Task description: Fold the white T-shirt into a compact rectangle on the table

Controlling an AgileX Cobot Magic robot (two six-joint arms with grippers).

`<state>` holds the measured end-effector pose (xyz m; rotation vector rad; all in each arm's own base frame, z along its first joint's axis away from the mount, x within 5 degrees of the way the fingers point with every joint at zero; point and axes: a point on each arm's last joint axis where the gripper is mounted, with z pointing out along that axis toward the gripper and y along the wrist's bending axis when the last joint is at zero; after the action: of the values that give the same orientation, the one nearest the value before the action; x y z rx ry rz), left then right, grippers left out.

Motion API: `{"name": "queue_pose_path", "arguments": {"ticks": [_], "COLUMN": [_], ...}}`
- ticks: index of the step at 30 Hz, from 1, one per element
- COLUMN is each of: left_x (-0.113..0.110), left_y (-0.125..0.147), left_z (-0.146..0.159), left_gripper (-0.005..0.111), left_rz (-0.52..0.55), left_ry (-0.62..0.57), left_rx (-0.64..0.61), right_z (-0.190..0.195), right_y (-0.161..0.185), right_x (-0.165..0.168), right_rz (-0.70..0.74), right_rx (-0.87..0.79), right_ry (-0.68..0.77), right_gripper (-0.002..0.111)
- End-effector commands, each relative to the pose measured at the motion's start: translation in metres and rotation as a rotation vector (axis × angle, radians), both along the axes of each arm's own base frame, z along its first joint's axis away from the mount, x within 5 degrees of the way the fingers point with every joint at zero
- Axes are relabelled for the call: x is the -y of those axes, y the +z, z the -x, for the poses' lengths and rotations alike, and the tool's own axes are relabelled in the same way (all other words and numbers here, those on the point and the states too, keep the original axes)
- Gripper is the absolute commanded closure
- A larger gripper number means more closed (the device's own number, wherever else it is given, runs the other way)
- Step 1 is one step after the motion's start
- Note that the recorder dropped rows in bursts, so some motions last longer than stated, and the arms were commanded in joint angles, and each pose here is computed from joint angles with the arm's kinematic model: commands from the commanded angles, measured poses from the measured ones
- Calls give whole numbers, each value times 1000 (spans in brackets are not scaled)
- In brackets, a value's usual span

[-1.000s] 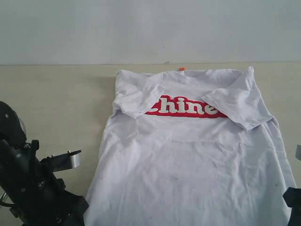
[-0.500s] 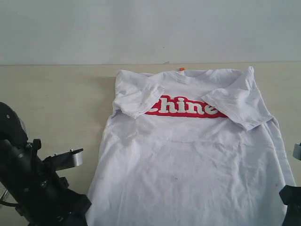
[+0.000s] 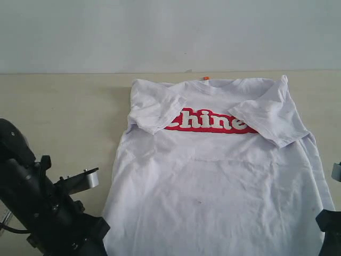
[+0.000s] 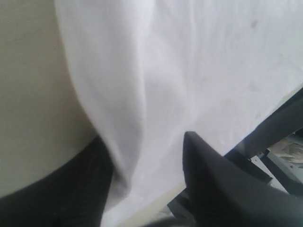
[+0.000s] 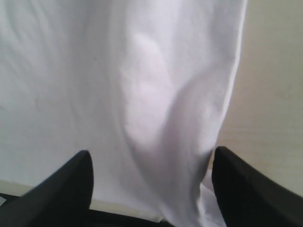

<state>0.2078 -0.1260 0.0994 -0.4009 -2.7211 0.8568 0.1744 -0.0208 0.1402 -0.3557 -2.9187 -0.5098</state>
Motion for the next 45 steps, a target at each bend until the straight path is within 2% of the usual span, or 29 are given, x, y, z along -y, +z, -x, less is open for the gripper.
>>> {"name": "queue_pose_path", "arguments": {"ticks": [1, 7, 21, 26, 30, 33, 35, 37, 38, 45], "left_x": [0, 2, 3, 3, 3, 3, 3, 3, 3, 7], "left_y": [-10, -8, -8, -8, -8, -8, -8, -8, -8, 0], "left_z": [0, -5, -5, -5, -5, -5, -5, -5, -5, -11], "left_gripper": [74, 102, 102, 102, 102, 102, 102, 102, 102, 102], "left_rz": [-7, 14, 16, 17, 17, 17, 17, 17, 17, 54], "left_ry": [-12, -42, -46, -44, -44, -44, -44, -43, -43, -73], "left_rx": [-19, -3, -5, -5, -5, -5, -5, -3, -3, 14], "right_z": [1, 1, 3, 3, 2, 2, 2, 1, 1, -10], "right_y": [0, 0, -1, -11, -20, -22, -22, -22, -22, -14], "right_x": [0, 0, 1, -1, -4, -4, -4, -5, -5, -6], "right_rz": [-2, -6, 7, -48, -98, -103, -109, -115, -115, -161], "right_rx": [3, -2, -19, -78, -118, -130, -126, -119, -118, -79], "right_ry": [11, 12, 47, 62, 63, 61, 69, 76, 78, 61], "right_gripper": [45, 45, 46, 63, 64, 70, 83, 103, 108, 108]}}
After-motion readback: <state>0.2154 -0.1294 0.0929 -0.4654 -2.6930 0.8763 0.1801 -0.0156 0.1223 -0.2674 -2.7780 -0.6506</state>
